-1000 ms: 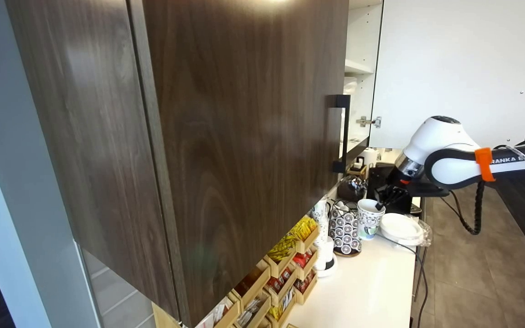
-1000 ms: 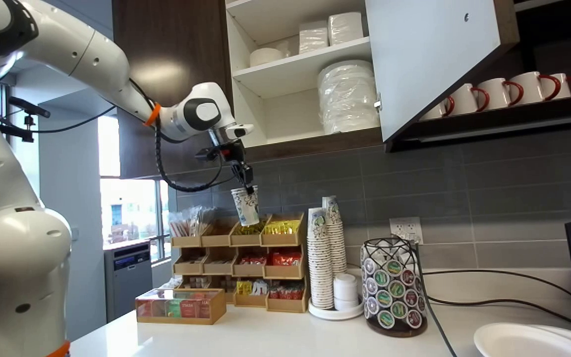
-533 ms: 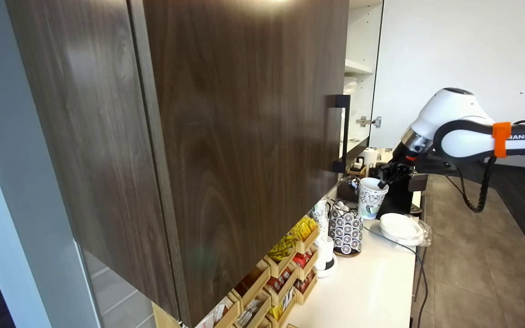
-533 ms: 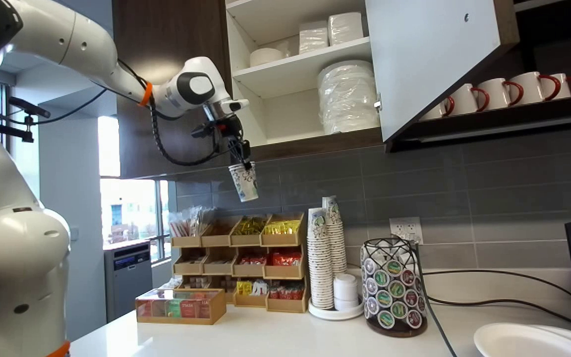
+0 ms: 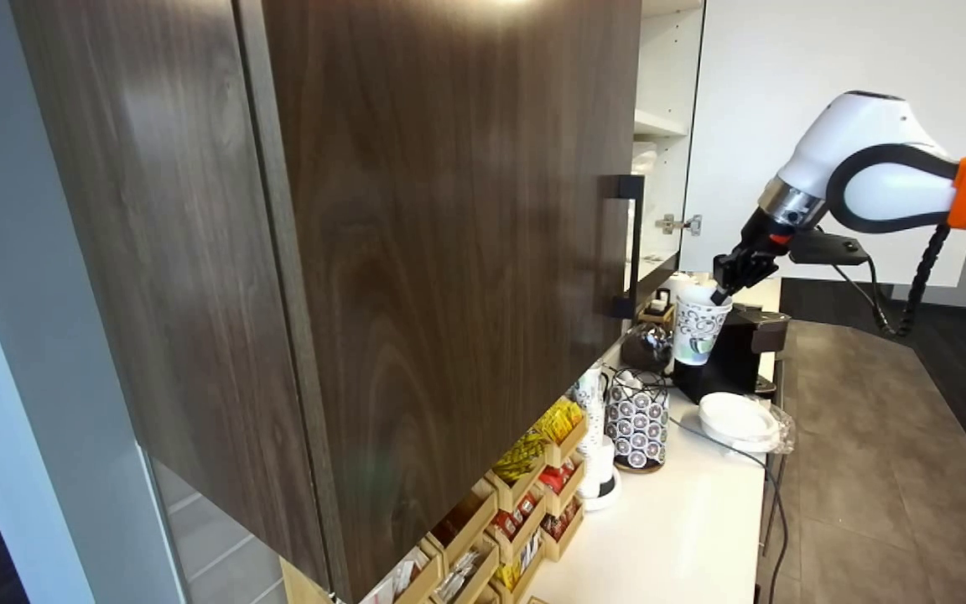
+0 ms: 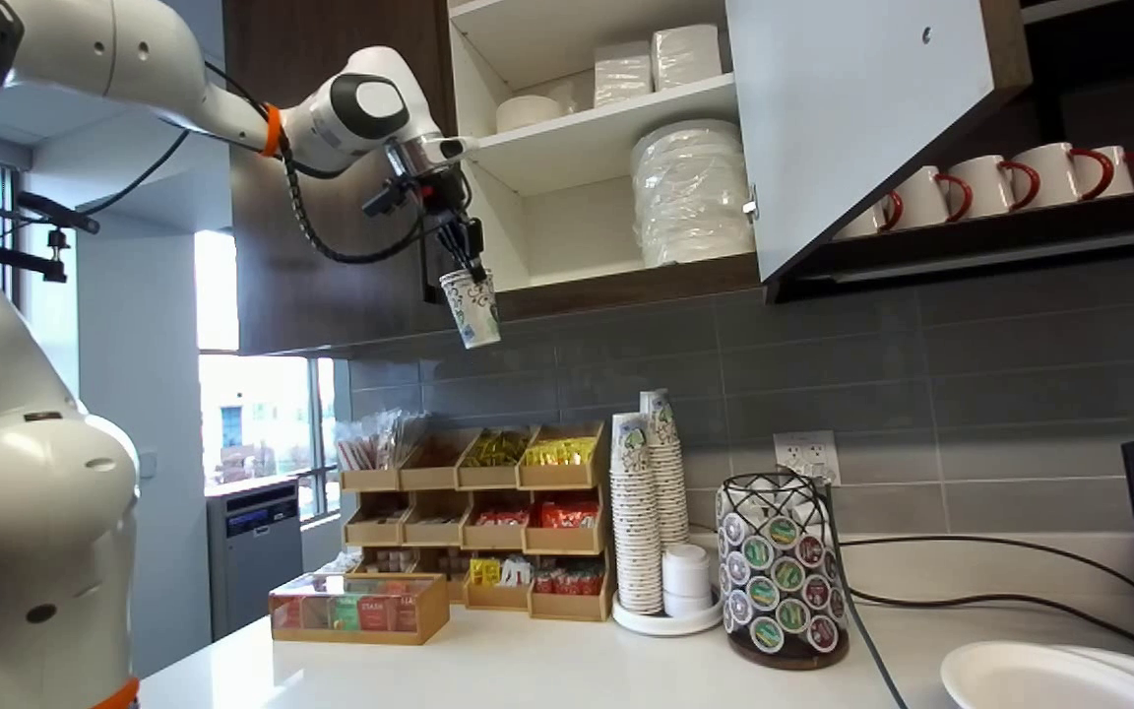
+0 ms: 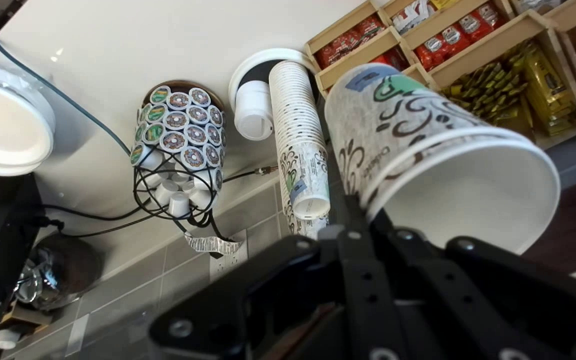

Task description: Pick up the paper cup on the right and put it on the paper cup on the left, flip the stacked paper cups over, pick up the stacked paper cups and put them the right way up on the bottom shelf of the open upper cabinet

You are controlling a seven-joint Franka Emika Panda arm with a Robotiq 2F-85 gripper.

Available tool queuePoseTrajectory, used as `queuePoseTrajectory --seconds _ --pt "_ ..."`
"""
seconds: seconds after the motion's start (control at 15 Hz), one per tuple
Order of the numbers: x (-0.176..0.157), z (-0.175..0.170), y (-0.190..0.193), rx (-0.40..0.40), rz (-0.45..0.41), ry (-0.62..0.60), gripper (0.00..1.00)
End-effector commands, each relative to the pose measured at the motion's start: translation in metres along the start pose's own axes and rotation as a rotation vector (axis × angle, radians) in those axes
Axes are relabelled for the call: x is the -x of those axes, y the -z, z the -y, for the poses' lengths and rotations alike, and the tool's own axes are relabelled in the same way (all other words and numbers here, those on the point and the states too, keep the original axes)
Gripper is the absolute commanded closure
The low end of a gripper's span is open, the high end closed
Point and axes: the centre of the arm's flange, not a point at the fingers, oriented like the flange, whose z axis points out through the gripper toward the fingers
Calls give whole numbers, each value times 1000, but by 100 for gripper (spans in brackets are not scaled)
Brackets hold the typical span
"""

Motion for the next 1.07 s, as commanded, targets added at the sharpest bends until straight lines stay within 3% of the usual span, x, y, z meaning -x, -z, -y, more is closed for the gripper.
queuePoseTrajectory --seconds 0.0,0.47,1.0 --pt "-29 8 37 11 5 20 97" --pt "-84 32 93 -27 -33 40 97" --pt "-145 55 73 -69 -67 -27 97"
